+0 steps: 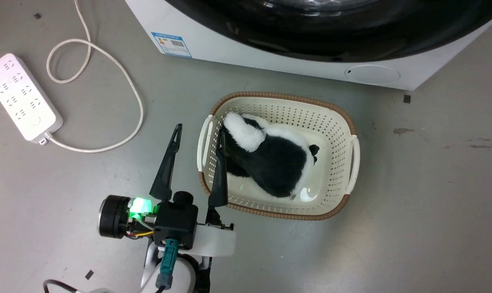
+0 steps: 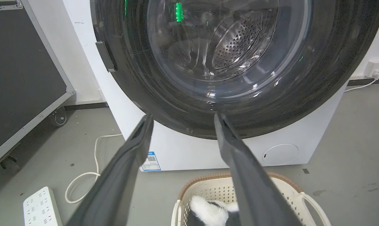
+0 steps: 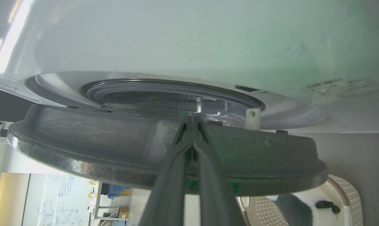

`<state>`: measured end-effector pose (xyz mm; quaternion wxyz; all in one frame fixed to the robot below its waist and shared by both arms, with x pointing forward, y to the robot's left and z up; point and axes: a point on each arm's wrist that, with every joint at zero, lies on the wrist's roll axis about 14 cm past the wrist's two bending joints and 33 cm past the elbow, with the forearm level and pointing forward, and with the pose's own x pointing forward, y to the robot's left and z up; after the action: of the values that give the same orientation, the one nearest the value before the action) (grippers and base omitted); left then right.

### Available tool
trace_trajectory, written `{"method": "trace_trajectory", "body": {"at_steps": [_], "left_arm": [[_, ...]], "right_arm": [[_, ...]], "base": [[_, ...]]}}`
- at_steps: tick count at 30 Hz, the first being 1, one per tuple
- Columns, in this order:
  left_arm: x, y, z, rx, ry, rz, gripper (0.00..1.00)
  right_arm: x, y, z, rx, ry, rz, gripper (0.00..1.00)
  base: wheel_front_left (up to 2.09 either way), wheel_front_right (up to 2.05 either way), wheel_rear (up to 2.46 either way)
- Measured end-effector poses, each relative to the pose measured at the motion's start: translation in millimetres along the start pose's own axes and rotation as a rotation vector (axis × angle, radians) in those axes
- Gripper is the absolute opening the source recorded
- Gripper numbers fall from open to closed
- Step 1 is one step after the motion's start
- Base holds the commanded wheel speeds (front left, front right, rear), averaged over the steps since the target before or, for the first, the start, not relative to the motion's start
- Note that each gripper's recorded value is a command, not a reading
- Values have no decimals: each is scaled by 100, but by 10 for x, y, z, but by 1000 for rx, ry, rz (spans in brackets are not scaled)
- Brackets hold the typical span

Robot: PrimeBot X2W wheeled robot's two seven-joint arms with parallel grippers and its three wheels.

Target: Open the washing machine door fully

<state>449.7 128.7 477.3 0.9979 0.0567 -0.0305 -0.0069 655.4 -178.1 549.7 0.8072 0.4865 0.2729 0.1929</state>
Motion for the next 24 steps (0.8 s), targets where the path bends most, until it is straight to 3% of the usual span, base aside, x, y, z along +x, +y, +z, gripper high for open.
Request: {"method": "trace_trajectory", "body": {"at_steps": [12, 24], "left_arm": [[84, -75, -32, 4, -23, -23, 100], [21, 25, 213, 5, -75, 9, 100]], "right_arm": [[175, 55, 44, 179, -26, 154, 0], [30, -20, -501, 149, 164, 80, 0]], "base": [[0, 0, 0], [0, 0, 0]]}}
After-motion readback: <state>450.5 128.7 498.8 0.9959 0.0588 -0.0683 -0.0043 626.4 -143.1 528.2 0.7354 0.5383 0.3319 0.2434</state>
